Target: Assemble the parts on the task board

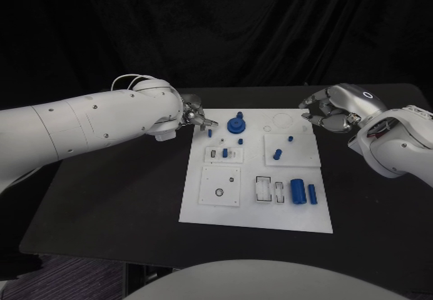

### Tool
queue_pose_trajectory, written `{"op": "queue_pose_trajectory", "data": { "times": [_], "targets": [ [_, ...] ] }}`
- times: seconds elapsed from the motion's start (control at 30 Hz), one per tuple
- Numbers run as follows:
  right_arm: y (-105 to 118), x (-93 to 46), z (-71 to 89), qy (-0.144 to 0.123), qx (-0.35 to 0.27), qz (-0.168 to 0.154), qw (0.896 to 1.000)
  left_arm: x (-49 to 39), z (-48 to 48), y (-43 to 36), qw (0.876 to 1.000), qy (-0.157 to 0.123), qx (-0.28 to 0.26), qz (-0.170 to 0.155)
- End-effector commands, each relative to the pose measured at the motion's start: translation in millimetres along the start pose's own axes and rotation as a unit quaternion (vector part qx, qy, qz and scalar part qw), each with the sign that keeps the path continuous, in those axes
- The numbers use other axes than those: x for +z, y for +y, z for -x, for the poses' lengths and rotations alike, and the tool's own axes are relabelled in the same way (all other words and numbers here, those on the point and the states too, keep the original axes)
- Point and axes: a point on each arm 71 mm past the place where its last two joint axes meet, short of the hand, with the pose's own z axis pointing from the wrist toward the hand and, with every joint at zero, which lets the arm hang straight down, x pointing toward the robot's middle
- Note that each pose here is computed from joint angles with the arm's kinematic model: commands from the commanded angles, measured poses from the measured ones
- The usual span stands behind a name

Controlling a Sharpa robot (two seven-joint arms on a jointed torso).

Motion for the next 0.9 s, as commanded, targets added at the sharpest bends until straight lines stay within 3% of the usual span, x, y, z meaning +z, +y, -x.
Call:
{"op": "queue_pose_trajectory", "data": {
  "times": [0.03,0.9],
  "targets": [
    [-0.9,-0.7,-1.3,0.004,-0.001,-0.006,1.0,1.1,-3.1,-3.6,1.0,0.01,0.003,-0.016],
    [-0.2,-0.5,-1.6,0.005,0.0,-0.004,1.0,5.4,-12.3,-4.3,0.999,0.032,0.009,-0.014]
  ]
}}
